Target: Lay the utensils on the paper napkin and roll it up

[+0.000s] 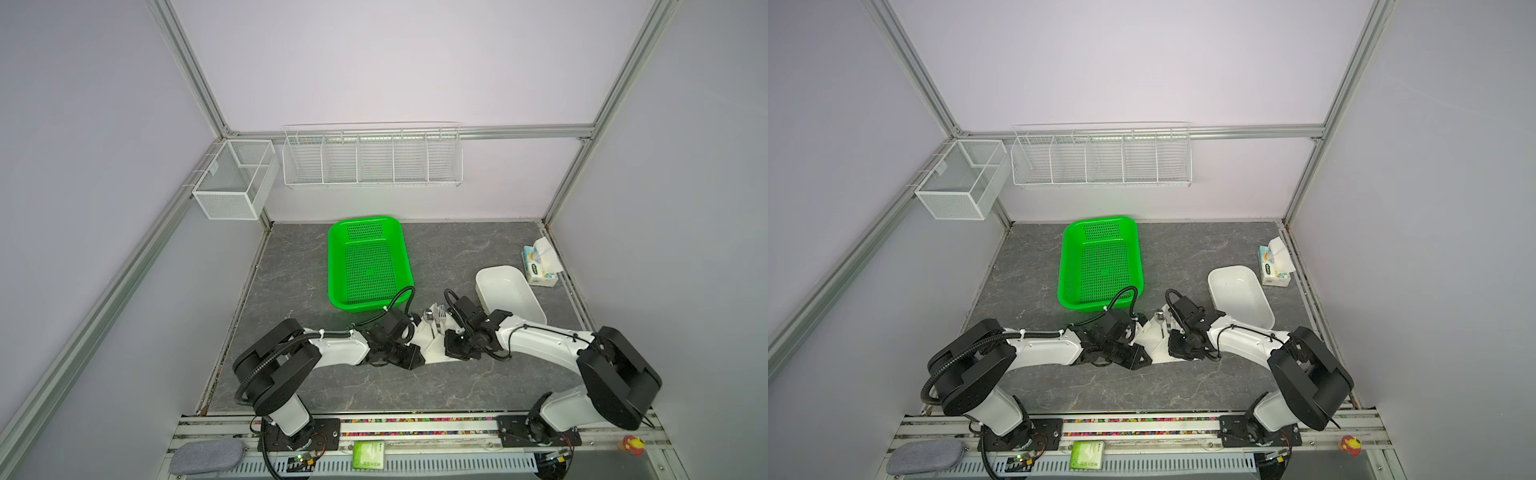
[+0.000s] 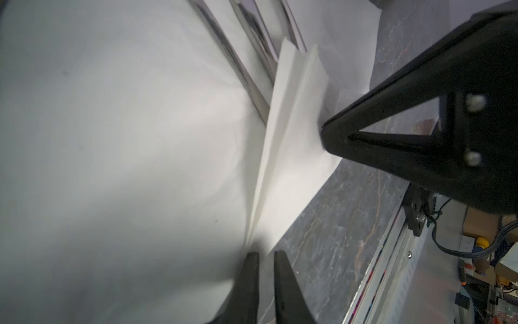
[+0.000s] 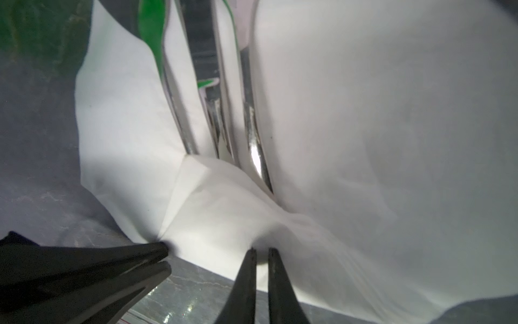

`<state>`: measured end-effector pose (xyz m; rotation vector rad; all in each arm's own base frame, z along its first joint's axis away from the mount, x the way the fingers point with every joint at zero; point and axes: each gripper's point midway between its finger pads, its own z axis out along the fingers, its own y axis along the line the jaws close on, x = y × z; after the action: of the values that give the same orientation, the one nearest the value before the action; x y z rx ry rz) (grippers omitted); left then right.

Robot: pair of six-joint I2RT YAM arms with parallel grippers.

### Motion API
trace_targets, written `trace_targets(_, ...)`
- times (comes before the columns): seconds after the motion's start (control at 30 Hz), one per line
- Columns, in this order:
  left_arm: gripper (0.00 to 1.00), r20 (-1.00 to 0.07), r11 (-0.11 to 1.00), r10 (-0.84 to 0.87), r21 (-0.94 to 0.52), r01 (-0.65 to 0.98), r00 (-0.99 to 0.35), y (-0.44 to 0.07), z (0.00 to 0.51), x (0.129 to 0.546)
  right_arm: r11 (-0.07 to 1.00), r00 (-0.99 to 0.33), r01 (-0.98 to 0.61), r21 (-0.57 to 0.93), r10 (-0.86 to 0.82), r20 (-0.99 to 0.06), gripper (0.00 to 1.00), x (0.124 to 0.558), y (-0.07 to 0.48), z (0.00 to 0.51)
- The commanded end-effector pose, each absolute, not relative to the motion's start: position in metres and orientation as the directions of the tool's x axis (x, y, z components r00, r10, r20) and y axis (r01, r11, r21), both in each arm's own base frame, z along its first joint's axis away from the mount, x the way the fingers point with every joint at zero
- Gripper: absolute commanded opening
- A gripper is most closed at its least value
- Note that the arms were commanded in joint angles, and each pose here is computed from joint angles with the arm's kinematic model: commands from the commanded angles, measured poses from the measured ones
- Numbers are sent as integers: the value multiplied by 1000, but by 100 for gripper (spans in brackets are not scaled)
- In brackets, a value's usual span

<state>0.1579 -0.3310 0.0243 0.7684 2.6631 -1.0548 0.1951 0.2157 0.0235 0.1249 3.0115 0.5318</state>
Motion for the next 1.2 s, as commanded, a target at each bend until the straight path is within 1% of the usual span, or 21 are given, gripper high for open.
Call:
trace_targets(0.0,15,-244,729,388,-509,458,-889,-296,-6,152,949,-993,87,302,105,-46,14,190,208,19)
trace_targets(0.27,15,-261,737,347,-518,434,-901,-288,1,152,949,-994,80,305,99,-47,14,191,210,19)
trace_targets(0.43,16,-354,741,319,-486,464,-879,-288,20,166,948,-994,78,309,97,-47,14,191,210,20)
trace_targets(0.57,16,-444,678,313,-514,525,-840,-304,56,175,945,-994,72,319,93,-51,14,192,213,23)
trace_targets(0.7,17,-494,586,314,-571,575,-811,-327,85,177,945,-995,64,321,86,-54,14,193,214,25)
trace_targets(0.77,17,-493,541,333,-599,591,-804,-341,91,176,944,-995,66,322,88,-53,14,193,214,25)
trace_targets(0.87,17,-475,512,356,-622,593,-805,-360,92,179,941,-995,68,332,90,-52,14,194,216,25)
trace_targets(1.03,14,-429,512,382,-639,574,-819,-386,78,184,939,-995,65,339,88,-54,14,195,218,27)
trace_targets(1.17,11,-398,521,413,-635,571,-819,-398,66,180,934,-994,71,350,95,-52,14,195,220,28)
